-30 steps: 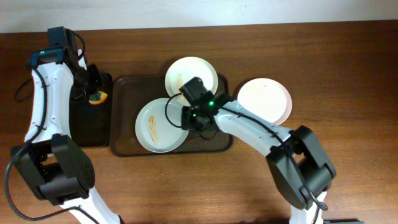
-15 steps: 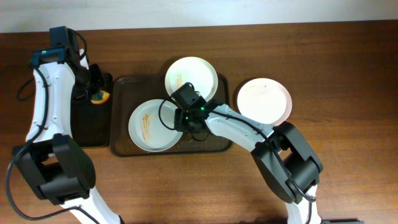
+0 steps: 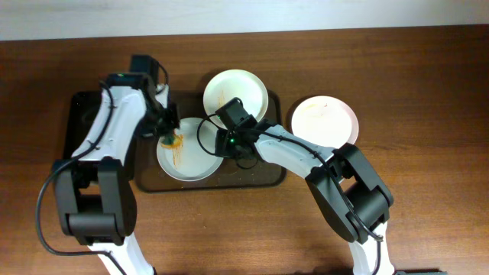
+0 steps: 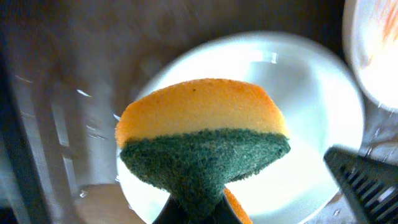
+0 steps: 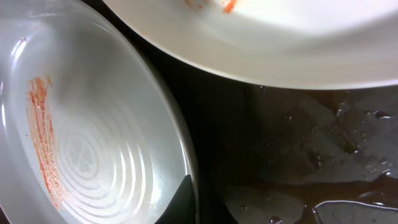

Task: Clean dirty plates on tray and stack at the side
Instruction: 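Scrub the pale blue plate with the sponge in the left gripper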

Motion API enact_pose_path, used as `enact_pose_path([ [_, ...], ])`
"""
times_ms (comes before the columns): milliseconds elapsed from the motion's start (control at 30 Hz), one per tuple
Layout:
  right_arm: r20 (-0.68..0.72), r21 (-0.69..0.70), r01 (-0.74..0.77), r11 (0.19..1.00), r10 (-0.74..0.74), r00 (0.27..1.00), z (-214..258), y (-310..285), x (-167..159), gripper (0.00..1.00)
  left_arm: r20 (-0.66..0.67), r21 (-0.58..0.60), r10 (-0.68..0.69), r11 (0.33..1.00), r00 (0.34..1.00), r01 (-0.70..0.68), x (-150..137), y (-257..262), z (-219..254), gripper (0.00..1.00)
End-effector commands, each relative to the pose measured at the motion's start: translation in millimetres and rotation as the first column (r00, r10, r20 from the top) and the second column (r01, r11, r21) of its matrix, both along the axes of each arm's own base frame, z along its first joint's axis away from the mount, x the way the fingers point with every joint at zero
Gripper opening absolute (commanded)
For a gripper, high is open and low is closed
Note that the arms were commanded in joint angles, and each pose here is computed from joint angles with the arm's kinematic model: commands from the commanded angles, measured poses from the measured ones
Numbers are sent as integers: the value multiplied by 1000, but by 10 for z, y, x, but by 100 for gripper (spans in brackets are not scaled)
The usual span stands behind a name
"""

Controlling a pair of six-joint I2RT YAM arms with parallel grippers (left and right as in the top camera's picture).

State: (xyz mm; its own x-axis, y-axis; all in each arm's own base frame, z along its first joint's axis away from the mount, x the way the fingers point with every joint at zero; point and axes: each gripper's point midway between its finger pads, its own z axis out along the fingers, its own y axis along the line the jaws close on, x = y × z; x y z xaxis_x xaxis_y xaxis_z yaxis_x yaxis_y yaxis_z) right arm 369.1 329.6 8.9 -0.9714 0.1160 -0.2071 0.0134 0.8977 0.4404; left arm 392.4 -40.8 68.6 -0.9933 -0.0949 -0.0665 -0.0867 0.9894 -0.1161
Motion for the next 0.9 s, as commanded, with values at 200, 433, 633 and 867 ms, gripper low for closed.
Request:
enact_pose_path([
  [200, -20, 15, -4, 1000, 4, 1000, -39, 34, -1, 4, 20, -21, -124, 992, 992, 124, -179, -119, -601, 1],
  [433, -26, 10, -4, 1000, 4, 1000, -46, 25, -13, 4, -93, -59, -125, 991, 988, 120, -470, -149, -623, 1],
  [633, -32, 5, -4, 1000, 4, 999, -55, 14, -26, 4, 201, 51, -116, 993, 973, 108, 268, -37, -554, 1],
  [867, -32, 5, -4, 1000, 5, 999, -55, 15, -27, 4, -31, -28, -135, 991, 990, 134, -316, -115, -632, 1],
])
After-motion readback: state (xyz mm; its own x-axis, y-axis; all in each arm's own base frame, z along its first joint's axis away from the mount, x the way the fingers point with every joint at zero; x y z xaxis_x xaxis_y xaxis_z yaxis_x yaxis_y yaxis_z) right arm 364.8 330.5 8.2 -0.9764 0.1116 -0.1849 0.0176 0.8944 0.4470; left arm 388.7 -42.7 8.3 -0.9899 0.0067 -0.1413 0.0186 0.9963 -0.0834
